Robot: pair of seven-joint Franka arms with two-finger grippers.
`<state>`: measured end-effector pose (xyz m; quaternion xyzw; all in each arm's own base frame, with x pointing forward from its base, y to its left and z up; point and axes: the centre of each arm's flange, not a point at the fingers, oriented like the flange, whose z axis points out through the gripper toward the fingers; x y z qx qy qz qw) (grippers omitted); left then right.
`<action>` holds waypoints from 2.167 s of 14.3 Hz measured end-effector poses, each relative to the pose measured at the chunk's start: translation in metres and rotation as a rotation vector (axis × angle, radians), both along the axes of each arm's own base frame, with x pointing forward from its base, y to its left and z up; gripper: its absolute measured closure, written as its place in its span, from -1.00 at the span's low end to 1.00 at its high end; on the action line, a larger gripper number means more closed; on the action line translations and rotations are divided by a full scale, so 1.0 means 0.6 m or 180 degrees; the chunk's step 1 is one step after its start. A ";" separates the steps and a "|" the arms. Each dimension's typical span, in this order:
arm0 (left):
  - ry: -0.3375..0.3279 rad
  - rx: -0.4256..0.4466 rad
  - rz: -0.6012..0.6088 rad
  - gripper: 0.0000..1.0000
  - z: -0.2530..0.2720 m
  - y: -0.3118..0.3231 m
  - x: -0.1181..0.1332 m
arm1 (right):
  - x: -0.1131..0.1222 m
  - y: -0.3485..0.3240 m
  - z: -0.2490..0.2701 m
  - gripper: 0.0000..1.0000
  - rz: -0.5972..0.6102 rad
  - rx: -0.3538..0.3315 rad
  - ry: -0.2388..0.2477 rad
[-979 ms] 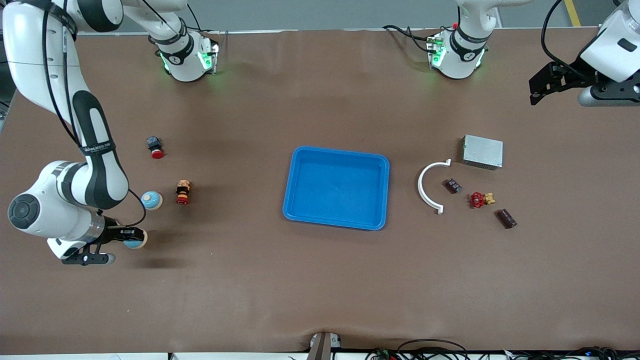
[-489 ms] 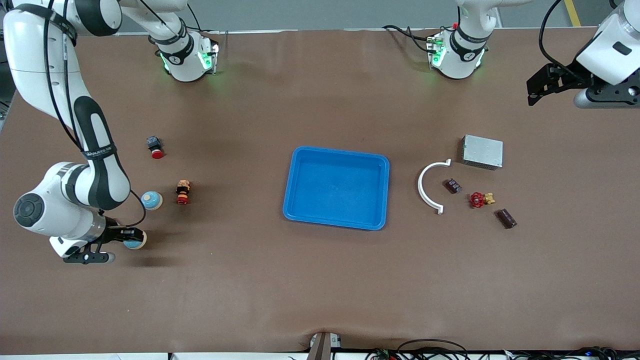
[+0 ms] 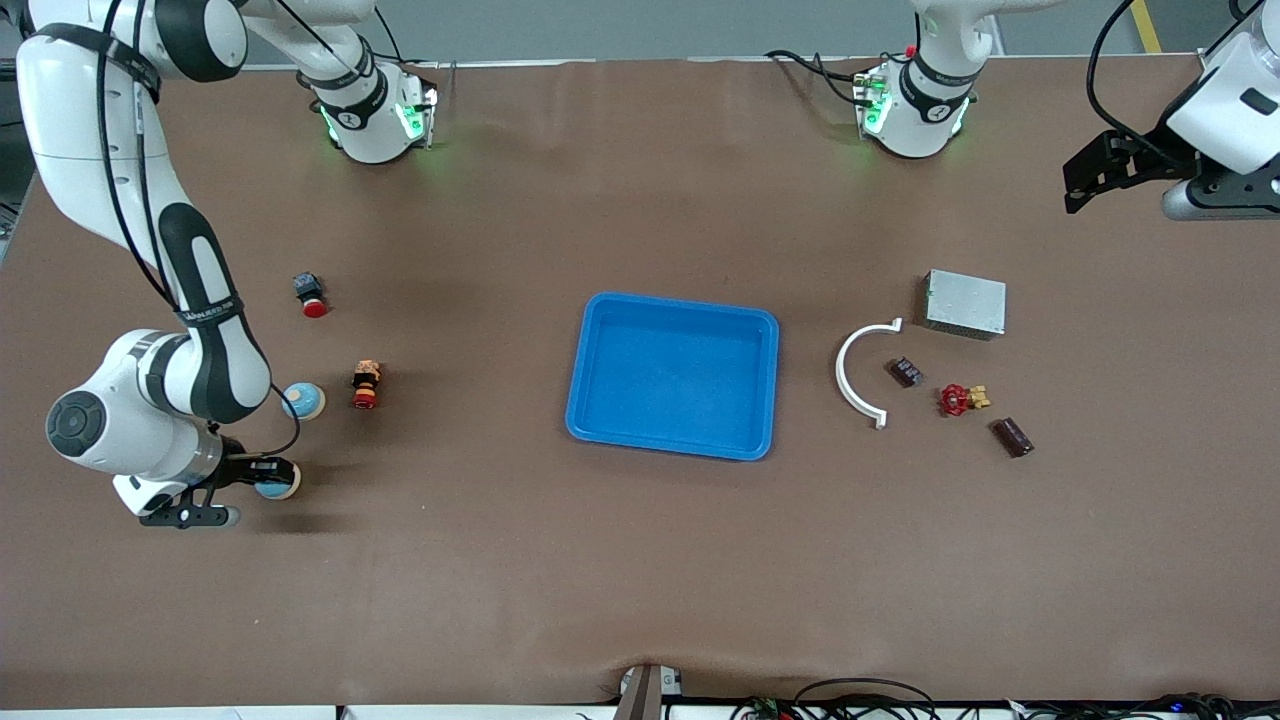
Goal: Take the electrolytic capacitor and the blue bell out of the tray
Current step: 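Carry the bell with the right gripper beside the first bell, then lower the bell, open the right gripper and withdraw it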
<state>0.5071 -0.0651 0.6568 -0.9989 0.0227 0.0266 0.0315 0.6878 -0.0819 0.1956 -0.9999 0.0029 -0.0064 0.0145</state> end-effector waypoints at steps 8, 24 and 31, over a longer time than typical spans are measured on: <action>-0.0019 -0.0002 -0.0001 -1.00 0.001 0.000 0.001 | 0.001 0.000 -0.013 -0.89 -0.0048 0.0032 -0.0044; -0.0052 -0.0016 0.0077 -1.00 -0.011 0.013 0.018 | 0.000 0.072 0.350 -1.00 -0.0289 0.0201 0.0089; -0.0063 -0.0017 0.0114 -1.00 -0.008 0.023 0.018 | -0.075 0.144 0.485 -1.00 -0.0298 0.0118 0.0202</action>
